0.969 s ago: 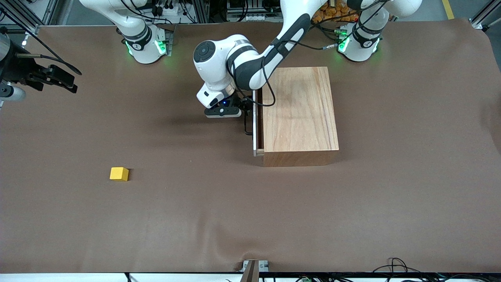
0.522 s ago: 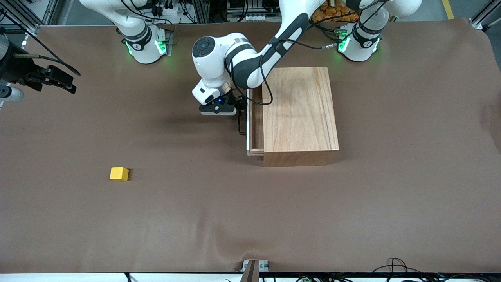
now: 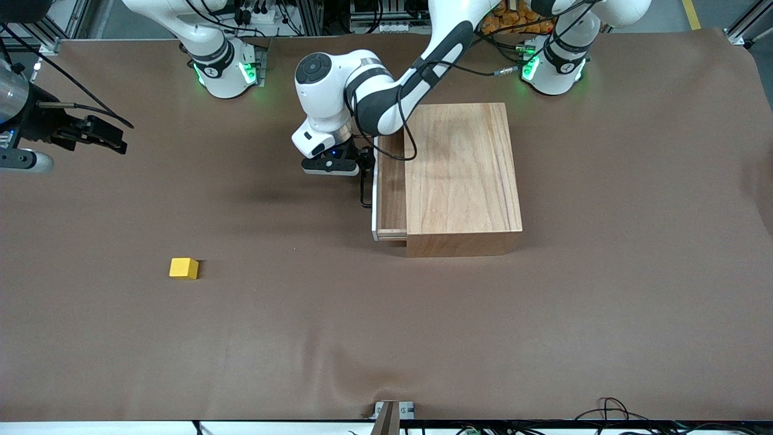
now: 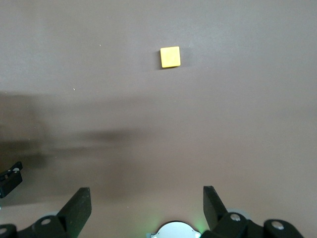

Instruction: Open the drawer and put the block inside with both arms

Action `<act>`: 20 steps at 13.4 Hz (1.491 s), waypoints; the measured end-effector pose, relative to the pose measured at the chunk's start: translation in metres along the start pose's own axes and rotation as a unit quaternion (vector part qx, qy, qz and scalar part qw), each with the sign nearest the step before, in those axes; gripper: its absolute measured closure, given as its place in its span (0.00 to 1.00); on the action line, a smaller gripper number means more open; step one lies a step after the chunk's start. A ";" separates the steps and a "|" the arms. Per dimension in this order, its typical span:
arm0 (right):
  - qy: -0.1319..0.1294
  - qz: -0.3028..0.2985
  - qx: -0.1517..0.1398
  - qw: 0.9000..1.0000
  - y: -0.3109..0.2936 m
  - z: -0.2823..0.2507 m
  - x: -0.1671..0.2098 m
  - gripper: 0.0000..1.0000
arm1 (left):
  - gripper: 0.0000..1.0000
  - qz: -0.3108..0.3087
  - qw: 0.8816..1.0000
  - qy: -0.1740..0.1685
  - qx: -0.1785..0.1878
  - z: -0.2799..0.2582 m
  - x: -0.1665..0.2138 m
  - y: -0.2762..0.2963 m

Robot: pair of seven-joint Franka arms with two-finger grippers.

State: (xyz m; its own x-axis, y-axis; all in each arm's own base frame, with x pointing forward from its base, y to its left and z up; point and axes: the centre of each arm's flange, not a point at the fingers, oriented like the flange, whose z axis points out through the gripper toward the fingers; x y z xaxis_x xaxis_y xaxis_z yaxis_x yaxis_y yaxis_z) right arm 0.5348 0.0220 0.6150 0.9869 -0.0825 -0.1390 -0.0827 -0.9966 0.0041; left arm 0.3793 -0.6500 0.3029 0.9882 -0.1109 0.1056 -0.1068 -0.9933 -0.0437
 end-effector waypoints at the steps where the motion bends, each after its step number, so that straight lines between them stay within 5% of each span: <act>1: -0.003 0.001 0.000 1.000 0.001 0.003 0.002 0.00 | 0.00 0.002 1.000 0.001 -0.005 0.000 -0.002 0.003; 9: -0.030 0.004 -0.004 1.000 0.001 0.039 0.030 0.00 | 0.00 0.011 0.998 0.020 -0.053 -0.009 -0.011 0.022; 20: 0.032 0.008 0.002 0.999 0.000 0.166 0.075 0.00 | 0.00 -0.001 0.993 0.019 -0.115 -0.044 -0.014 0.037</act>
State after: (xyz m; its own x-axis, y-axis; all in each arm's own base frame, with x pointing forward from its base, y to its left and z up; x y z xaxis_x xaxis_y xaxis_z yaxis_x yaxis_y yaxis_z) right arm 0.5860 0.0175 0.4404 0.9922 -0.0990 -0.0754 -0.0992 -0.9951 0.0009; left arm 0.3563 -0.6866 0.3433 0.9842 -0.1053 0.1426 -0.1308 -0.9742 0.1837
